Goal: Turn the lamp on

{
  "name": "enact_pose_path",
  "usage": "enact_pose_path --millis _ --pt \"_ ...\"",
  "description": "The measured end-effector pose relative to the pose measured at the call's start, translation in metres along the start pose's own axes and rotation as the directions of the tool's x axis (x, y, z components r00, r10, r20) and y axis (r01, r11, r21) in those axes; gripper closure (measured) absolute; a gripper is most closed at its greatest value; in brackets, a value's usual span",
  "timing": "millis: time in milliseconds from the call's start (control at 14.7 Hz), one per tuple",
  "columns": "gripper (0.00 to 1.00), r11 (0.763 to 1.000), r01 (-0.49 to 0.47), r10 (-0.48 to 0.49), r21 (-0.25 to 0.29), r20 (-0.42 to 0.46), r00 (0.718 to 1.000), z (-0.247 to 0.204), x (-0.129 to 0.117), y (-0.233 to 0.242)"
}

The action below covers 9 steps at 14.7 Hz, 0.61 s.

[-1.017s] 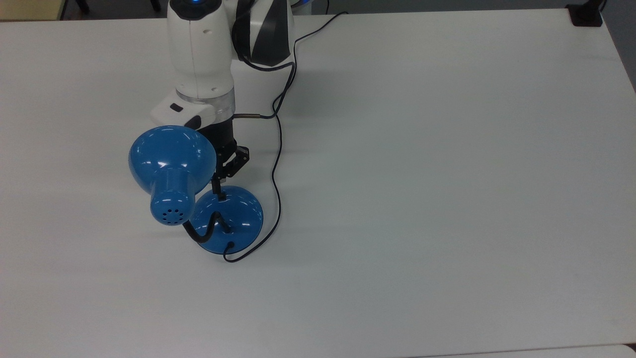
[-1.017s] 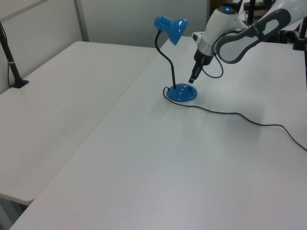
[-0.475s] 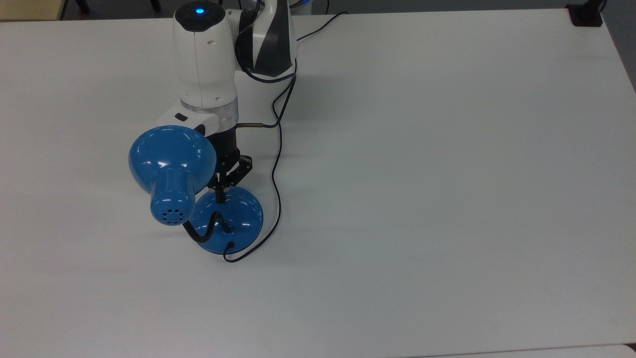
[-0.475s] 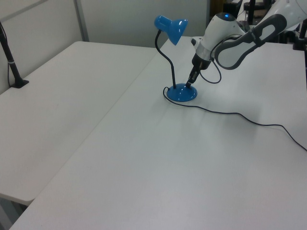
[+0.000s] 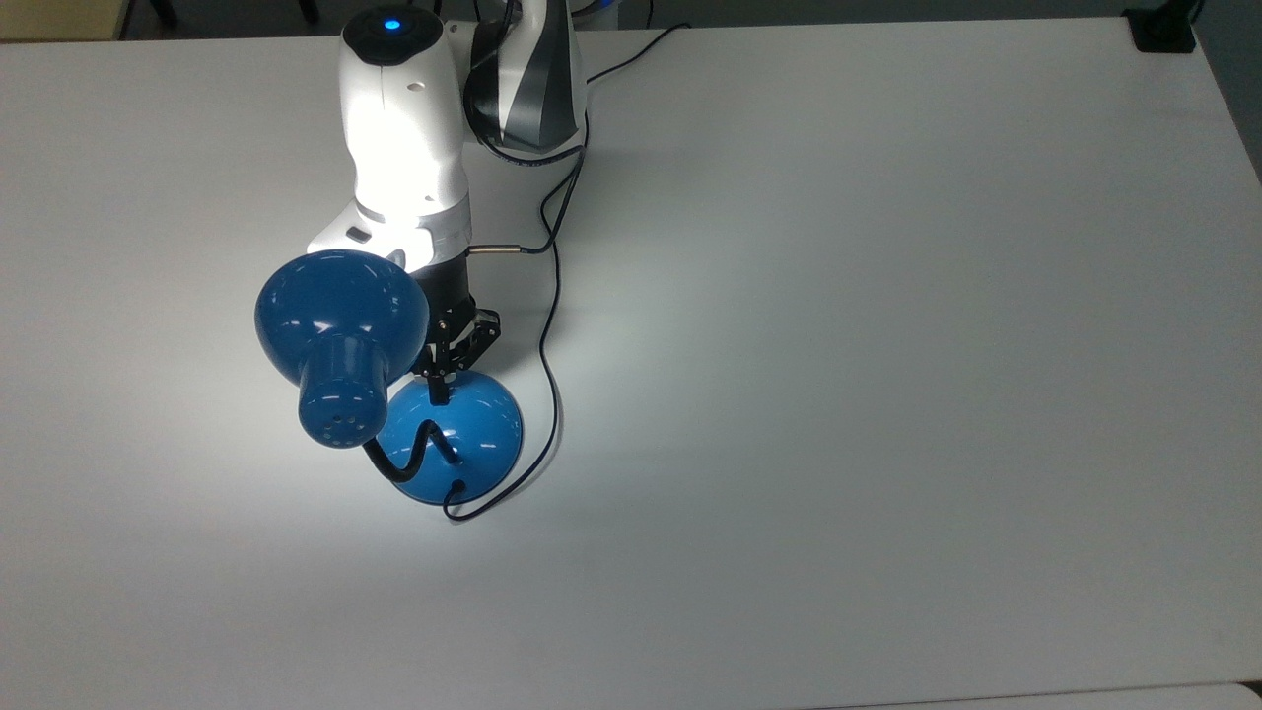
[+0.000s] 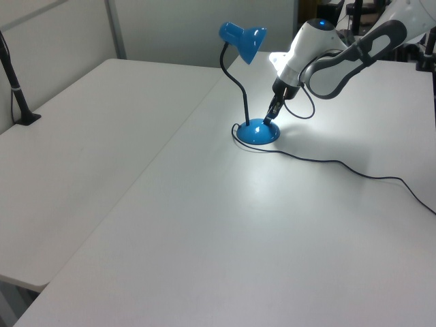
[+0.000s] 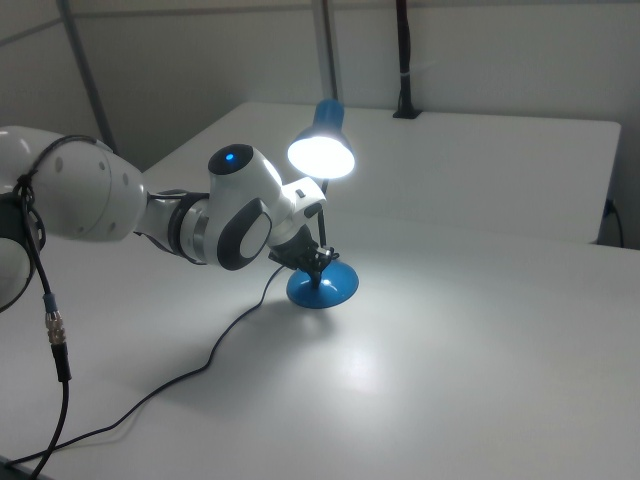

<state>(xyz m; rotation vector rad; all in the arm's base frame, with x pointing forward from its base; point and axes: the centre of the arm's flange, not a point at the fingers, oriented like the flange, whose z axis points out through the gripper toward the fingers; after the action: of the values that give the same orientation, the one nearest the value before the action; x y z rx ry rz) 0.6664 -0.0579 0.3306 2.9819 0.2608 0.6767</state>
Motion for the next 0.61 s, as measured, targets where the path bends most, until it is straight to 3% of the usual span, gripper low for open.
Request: enact_pose_path --millis 203,610 --pt "0.99 1.000 -0.002 0.002 0.003 0.013 1.000 -0.014 0.004 0.002" --pt "0.99 0.999 0.016 -0.029 0.050 0.268 0.963 -0.092 -0.001 -0.013"
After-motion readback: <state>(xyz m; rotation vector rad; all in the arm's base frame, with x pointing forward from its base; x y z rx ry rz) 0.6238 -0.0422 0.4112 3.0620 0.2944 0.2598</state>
